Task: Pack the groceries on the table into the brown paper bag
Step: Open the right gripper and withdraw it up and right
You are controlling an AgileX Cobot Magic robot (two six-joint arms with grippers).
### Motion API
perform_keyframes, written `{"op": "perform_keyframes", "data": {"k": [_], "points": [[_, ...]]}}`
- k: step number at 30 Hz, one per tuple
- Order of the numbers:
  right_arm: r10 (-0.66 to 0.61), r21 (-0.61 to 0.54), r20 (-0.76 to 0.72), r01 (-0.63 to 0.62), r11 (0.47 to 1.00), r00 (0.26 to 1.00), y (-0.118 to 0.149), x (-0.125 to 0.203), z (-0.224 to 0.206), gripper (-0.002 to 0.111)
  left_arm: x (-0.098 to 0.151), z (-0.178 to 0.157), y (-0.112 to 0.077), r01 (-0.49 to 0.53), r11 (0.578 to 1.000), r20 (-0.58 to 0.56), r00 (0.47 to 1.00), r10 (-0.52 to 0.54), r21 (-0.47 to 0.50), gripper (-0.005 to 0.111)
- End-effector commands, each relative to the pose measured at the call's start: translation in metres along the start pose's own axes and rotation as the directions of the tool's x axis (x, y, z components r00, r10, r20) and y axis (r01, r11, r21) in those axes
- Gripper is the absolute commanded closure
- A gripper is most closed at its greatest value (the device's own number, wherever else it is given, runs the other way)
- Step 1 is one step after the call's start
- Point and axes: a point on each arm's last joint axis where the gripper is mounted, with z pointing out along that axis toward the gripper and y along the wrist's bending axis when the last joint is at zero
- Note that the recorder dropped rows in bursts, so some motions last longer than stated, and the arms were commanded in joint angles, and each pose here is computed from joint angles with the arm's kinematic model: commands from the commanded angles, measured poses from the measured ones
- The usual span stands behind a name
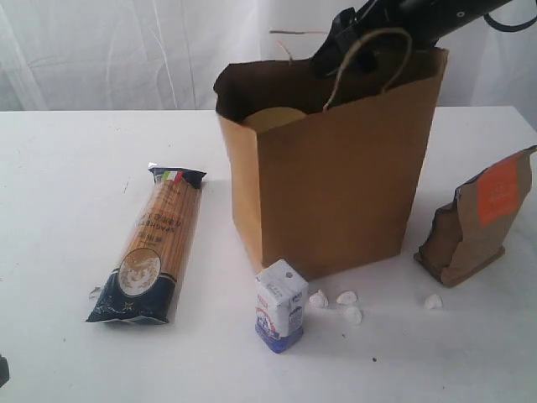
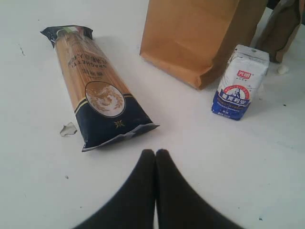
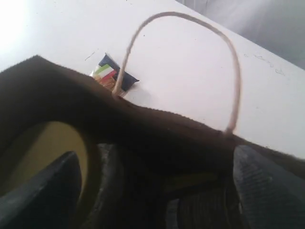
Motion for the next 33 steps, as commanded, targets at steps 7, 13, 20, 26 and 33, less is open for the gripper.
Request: {"op": "perform_keyframes", "data": {"k": [7, 13, 20, 26, 33], "points": [[-0.009, 0.004, 0.017, 0.009, 1.000, 1.000, 0.002, -0.003, -0.005, 0.028, 0.001, 0.000, 0.000, 0.001, 1.000, 0.000, 1.000, -0.001, 0.003, 0.107], [-0.002, 0.004, 0.046, 0.002, 1.000, 0.999, 0.004, -0.006, -0.010, 0.029, 0.001, 0.000, 0.000, 0.001, 1.000, 0.000, 1.000, -0.001, 0.003, 0.107], [-0.028, 0.083, 0.165, 0.015, 0.996, 0.986, 0.010, -0.018, -0.054, 0.034, 0.001, 0.000, 0.000, 0.001, 1.000, 0.000, 1.000, -0.001, 0.003, 0.107], [-0.014, 0.193, 0.242, -0.035, 0.981, 0.970, 0.007, -0.017, -0.106, 0.038, 0.001, 0.000, 0.000, 0.001, 1.000, 0.000, 1.000, -0.001, 0.003, 0.107], [0.024, 0.348, 0.305, -0.134, 0.928, 0.952, 0.003, -0.006, -0.166, 0.038, 0.001, 0.000, 0.000, 0.001, 1.000, 0.000, 1.000, -0.001, 0.003, 0.107]]}}
